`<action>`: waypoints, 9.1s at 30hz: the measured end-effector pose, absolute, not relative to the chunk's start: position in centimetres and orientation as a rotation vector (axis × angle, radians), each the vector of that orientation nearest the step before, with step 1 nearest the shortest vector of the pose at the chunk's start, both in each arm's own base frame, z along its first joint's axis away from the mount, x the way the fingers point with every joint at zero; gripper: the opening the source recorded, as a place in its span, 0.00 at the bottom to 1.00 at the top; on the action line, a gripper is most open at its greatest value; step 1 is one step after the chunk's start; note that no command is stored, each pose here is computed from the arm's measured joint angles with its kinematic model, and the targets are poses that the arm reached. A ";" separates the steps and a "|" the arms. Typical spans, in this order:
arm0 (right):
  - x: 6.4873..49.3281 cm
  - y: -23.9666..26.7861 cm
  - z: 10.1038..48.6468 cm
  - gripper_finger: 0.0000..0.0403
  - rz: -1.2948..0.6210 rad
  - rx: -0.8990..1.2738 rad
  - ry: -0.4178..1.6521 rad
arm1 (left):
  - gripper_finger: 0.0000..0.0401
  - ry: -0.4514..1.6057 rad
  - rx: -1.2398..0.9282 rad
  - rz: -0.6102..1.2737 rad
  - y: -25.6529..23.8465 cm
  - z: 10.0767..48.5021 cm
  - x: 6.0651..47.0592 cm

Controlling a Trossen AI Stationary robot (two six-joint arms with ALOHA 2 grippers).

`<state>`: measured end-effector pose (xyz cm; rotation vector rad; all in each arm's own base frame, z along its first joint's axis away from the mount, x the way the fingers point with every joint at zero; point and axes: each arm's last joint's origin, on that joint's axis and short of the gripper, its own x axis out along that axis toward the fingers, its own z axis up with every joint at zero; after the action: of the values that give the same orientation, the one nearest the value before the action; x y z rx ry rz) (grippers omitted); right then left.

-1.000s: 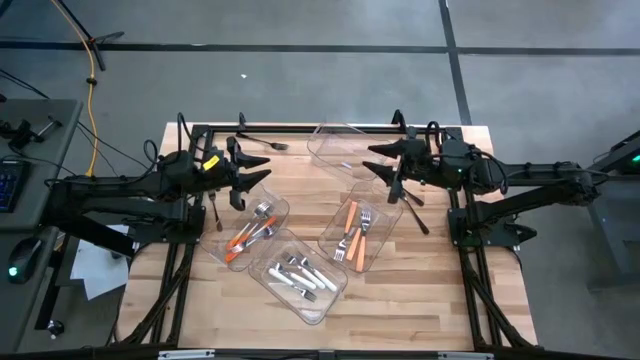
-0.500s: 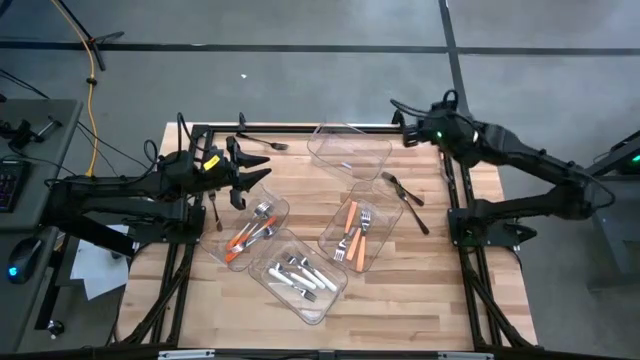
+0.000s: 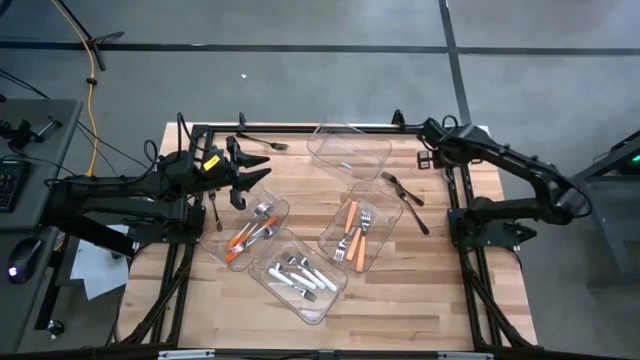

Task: Sort silverware by color (type)
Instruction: Put the light orange fork into the middle right transparent bin, then put the black fork into the top transparent bin

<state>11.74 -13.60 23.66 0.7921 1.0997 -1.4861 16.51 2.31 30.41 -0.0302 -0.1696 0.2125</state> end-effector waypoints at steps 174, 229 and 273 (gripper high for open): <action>33.7 -1.9 19.6 0.00 0.724 -0.582 1.369 | 0.33 -0.194 -0.242 0.017 2.0 29.0 20.5; 30.2 -3.1 28.2 0.37 0.473 -0.342 1.281 | 0.33 -0.199 -0.179 0.026 2.1 29.2 20.4; 25.5 -2.8 30.5 0.32 0.065 0.234 0.046 | 0.33 -0.198 -0.189 0.027 2.1 29.1 20.4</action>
<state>25.52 -2.80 30.51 0.2342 0.0456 0.0652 20.41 2.10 29.12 -0.1889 -0.1978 0.0274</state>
